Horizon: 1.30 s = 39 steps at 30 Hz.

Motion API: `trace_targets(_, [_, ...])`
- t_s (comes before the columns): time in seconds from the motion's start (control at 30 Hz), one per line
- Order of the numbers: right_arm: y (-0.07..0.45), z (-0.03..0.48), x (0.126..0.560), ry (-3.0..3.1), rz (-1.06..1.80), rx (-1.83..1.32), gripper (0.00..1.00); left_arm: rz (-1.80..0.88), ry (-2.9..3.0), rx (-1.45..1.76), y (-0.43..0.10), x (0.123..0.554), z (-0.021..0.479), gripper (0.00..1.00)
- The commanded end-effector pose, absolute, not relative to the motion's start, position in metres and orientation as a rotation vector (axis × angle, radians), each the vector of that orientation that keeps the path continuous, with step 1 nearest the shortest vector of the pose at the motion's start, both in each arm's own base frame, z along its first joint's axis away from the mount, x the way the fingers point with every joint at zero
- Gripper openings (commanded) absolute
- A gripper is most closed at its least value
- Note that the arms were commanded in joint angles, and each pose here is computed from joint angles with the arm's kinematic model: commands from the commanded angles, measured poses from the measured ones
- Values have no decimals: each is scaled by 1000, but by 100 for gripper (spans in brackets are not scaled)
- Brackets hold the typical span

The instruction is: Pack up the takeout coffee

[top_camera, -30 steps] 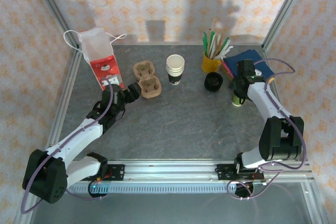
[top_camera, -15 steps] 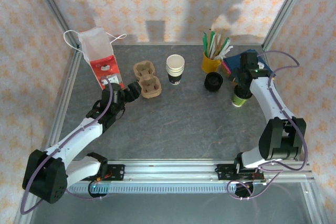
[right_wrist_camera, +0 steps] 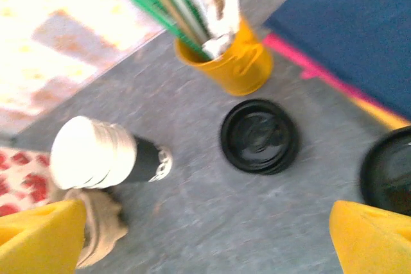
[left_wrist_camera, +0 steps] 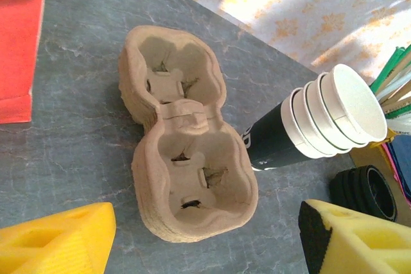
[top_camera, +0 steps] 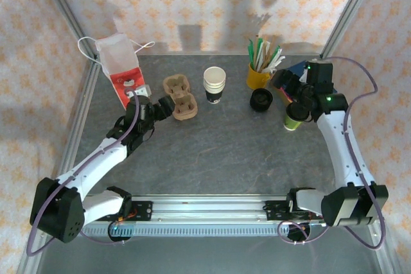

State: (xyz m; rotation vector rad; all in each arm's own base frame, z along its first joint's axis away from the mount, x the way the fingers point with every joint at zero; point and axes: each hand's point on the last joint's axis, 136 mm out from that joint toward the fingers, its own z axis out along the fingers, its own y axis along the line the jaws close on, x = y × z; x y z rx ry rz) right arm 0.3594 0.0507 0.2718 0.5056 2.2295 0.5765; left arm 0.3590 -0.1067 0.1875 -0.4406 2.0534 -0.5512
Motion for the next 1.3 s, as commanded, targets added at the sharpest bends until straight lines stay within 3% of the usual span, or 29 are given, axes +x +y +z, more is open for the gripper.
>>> trace_targets(0.0, [100,269,357,2229,808,418,95,-558,2098,-408,-111,364,187,75])
trace_targets(0.27, [185,228,354,2317,921,278,93,-529,2230,-426,-119,374,155,70])
trace_targets(0.57, [245,192,346,2404,965,187,92,-472,2344,-488,-119,384,122,60])
trace_targets(0.83, [270,179,340,2444,964,150,91,-543,2347,-518,-130,390,115,44])
trace_targets(1.27, [271,177,340,2454,941,156,91,-602,2324,-570,-133,391,110,44])
